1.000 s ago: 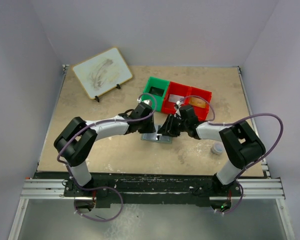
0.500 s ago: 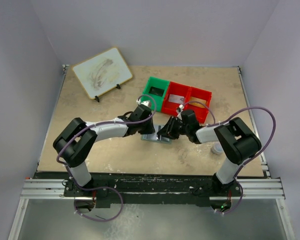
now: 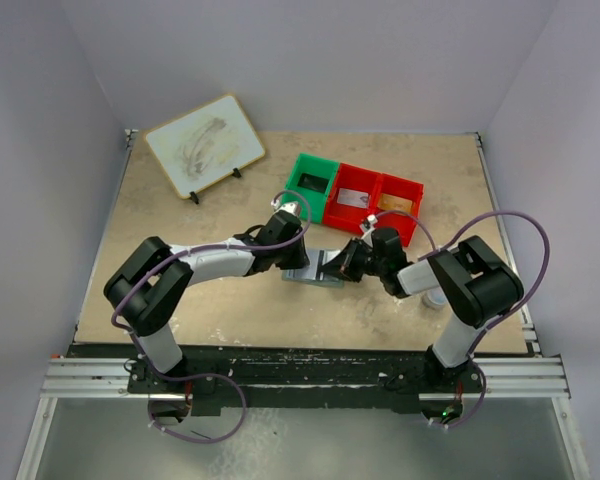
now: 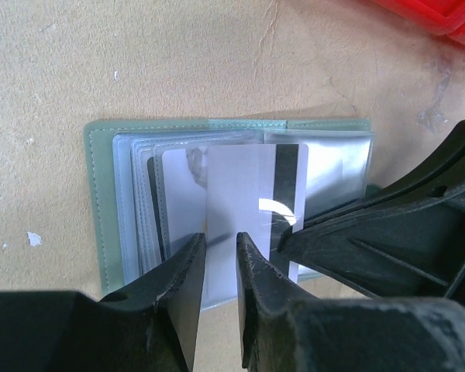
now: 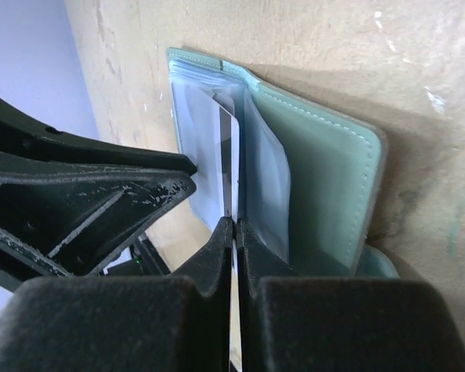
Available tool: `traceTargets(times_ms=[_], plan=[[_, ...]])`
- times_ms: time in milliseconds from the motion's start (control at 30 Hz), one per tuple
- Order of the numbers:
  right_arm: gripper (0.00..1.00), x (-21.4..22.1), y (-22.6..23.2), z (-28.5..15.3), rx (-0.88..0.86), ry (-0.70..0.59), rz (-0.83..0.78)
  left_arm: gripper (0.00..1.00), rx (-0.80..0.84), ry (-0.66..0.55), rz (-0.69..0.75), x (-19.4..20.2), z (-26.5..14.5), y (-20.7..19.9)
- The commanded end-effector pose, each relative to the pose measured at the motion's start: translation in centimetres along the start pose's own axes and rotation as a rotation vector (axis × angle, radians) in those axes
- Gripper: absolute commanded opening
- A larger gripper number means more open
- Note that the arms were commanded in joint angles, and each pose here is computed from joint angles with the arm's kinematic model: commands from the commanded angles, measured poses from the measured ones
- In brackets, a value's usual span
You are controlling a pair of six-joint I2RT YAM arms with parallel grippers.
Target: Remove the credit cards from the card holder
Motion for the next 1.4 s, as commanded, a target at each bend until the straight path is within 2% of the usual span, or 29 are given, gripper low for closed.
traceTargets(times_ms=[0, 200, 300, 467, 600, 867, 1000, 1367], plan=[[0.0, -0.6, -0.3, -1.1, -0.021, -0.037, -0.005, 0.21, -0.109, 0.108, 0.021, 3.3, 0.1, 3.3], [0.0, -0.6, -1.0, -1.8, -0.03, -0.03, -0.002, 0.21, -0.093, 0.127, 0.037, 3.6, 0.2, 3.1], [0.05, -1.0, 0.1, -1.6, -0.087, -0.037, -0.012, 0.2, -0.105, 0.155, 0.066, 4.0, 0.3, 3.5], [0.19, -1.5, 0.0, -1.3, -0.07, -0.044, -0.007, 0.2, -0.122, 0.179, 0.1, 4.5, 0.3, 4.0], [0.22, -2.2, 0.2, -0.7, -0.079, -0.053, -0.038, 0.2, -0.115, 0.183, 0.098, 4.5, 0.3, 3.8], [0.14, -2.4, 0.8, -0.6, -0.089, -0.035, -0.043, 0.19, -0.125, 0.175, 0.098, 4.3, 0.0, 3.9], [0.0, -2.5, 1.4, -0.7, -0.11, -0.026, -0.07, 0.19, -0.12, 0.156, 0.089, 3.9, -0.2, 3.7], [0.0, -3.6, 1.8, -3.1, -0.002, -0.068, -0.224, 0.2, -0.079, 0.05, 0.056, 1.5, -1.6, 2.2]])
Point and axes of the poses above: each gripper's point midway between its finger pads, its own z axis out along the fingers, its own y axis along the line the jaws close on, x = y × z, the point moved 1 cm from there along -z, back along the fingers, and after that the axes turned 5 degrees about -z, right-handed, at the moved point
